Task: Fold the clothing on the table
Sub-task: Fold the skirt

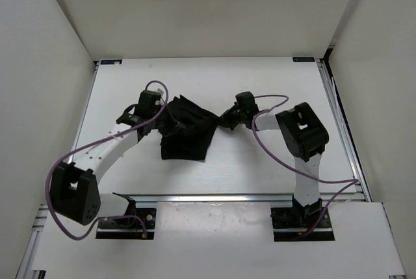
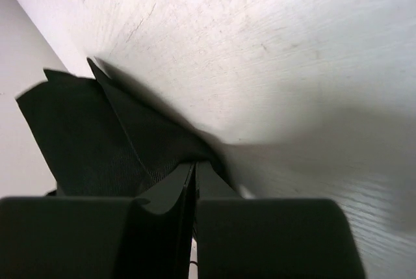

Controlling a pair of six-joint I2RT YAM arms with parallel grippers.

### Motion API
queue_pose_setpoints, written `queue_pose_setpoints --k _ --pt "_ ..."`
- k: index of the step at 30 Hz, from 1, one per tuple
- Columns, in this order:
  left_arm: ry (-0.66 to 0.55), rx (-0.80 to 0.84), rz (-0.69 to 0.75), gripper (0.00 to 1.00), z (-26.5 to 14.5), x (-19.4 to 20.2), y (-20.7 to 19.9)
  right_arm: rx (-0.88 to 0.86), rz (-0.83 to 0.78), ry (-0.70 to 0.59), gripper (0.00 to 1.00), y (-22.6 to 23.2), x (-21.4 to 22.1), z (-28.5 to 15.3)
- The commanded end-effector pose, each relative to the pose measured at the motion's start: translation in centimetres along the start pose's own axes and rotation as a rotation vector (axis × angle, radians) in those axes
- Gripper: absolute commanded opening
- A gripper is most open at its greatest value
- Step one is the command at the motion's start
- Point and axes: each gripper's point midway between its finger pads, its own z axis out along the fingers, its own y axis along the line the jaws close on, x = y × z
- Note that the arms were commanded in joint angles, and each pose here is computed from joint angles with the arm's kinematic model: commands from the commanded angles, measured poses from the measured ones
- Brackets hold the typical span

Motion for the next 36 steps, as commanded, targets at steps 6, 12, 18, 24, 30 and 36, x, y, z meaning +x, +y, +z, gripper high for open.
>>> queue_pose_setpoints --k 6,12,18,24,30,36 --pt "0.096 0.076 -0.055 0.0 -1.6 5.9 -0.3 0.026 -0.009 -0.024 0.0 -1.0 -0.6 0.9" --pt "0.238 0.152 -0.109 0.71 -2.8 10.1 -0.6 0.031 -0.036 -0.033 0.0 -0.3 -0.5 0.6" --pt "0.181 0.279 -0.079 0.65 -5.4 7.3 -4.3 0.008 -0.067 -0.07 0.0 1.5 -1.6 -0.7" --pt "0.005 0.237 -0.09 0.08 -5.3 0.7 -3.0 0.008 -0.182 -0.219 0.0 4.1 -3.8 -5.9" --pt "-0.019 0.185 -0.035 0.0 -1.9 -0.2 -2.3 -0.103 -0.454 -0.216 0.0 8.3 -3.7 -10.8" --pt "-0.039 0.099 0.01 0.0 1.6 -2.2 -0.5 -0.162 -0.614 0.171 0.0 8.2 4.0 -9.9"
